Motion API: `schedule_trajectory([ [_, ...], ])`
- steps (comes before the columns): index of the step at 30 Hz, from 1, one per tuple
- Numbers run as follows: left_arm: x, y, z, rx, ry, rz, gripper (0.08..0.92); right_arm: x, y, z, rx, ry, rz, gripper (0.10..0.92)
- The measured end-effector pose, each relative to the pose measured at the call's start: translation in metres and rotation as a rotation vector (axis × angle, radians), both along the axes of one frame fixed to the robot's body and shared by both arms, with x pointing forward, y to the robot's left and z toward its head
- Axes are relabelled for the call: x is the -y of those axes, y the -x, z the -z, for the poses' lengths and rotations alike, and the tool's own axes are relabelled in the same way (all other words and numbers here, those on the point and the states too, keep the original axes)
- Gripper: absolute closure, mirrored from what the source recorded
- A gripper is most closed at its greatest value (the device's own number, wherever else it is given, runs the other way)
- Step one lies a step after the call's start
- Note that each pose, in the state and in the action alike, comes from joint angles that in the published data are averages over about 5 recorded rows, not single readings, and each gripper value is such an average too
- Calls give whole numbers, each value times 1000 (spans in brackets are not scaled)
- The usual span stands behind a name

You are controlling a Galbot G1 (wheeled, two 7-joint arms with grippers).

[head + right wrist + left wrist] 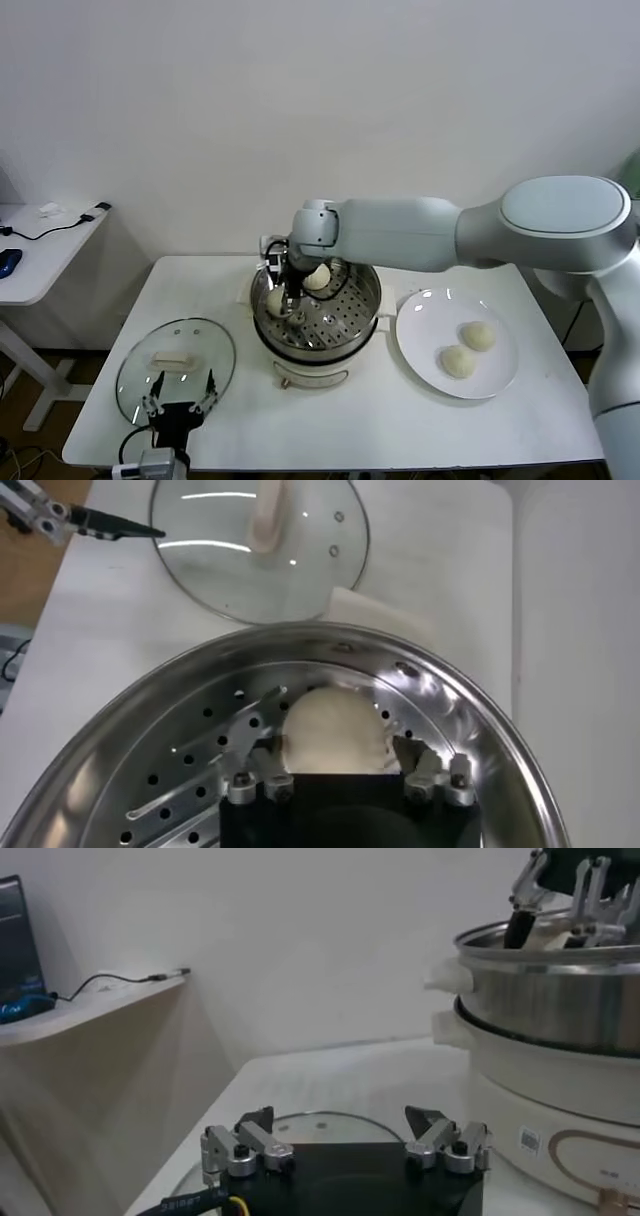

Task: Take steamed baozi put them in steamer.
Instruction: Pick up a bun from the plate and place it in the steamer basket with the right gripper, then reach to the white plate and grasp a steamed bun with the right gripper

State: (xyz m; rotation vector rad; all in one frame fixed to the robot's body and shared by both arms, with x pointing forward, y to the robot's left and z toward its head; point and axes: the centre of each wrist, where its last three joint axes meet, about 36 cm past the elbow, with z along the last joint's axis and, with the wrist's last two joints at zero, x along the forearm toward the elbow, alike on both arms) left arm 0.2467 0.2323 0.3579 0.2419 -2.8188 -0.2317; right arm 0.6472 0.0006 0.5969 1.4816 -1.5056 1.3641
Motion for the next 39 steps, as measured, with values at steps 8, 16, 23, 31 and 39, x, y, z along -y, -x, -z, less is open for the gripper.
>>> schedule_trajectory([
  [8, 1, -1, -4, 8, 4, 5, 177, 67, -17, -60, 10, 3, -42, 200],
  [16, 1, -2, -5, 14, 4, 4, 177, 201, -21, -90, -10, 56, 11, 200],
  [23, 1, -3, -5, 15, 6, 1, 177, 306, 2, -56, -69, 88, 96, 200],
  [31, 0, 0, -5, 9, 3, -5, 177, 368, 31, 6, -136, 127, 161, 200],
  [39, -1, 2, -4, 4, 3, -6, 177, 384, 49, 60, -172, 159, 203, 200],
])
